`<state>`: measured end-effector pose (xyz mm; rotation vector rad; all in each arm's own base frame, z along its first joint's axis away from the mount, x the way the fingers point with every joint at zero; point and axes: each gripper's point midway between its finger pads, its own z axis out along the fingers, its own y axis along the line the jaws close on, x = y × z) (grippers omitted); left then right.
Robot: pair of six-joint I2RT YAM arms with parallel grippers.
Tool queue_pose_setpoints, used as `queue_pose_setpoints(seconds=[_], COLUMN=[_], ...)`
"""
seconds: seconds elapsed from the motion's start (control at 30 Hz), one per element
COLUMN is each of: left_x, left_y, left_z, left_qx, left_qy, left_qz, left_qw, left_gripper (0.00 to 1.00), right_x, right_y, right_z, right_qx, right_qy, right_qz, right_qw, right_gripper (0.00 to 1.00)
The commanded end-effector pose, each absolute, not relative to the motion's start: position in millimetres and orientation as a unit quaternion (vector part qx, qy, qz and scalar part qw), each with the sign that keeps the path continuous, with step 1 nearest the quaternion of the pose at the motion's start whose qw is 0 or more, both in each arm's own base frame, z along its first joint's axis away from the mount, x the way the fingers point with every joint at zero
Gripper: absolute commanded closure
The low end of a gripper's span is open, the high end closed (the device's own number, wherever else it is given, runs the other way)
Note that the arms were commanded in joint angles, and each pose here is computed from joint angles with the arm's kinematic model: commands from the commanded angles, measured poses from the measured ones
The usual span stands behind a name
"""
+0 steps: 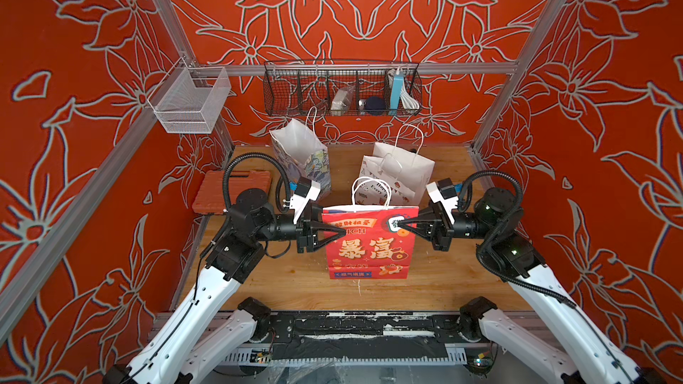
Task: Put away the paper bag
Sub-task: Press the paper bag.
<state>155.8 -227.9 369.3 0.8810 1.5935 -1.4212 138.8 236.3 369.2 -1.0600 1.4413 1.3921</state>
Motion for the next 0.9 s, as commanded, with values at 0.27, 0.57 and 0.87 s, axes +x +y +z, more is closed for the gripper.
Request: queue_pose_setpoints(seconds=[0.27,0.57,0.87], left_x=[154,154,155], left_y=[-225,-225,-223], left_z=[382,418,414], left_qx=[0.355,0.335,0.334], left_qy=[0.615,0.581,0.594], left_qz=[-0.555,-0.591,-0.573], left_qw=[0.432,0.448,0.455], left_gripper=[1.00,1.00,1.00], right_x=[130,121,114], right_y=[233,233,228], right_z=[368,354,359], right_qx=[-0.435,-0.443,-0.446], right_qy=[0.568,0.565,0.563], right_qz=[0.552,0.567,0.558], right_qw=[0.429,0.404,0.415], right_gripper=[0.55,0.67,0.80])
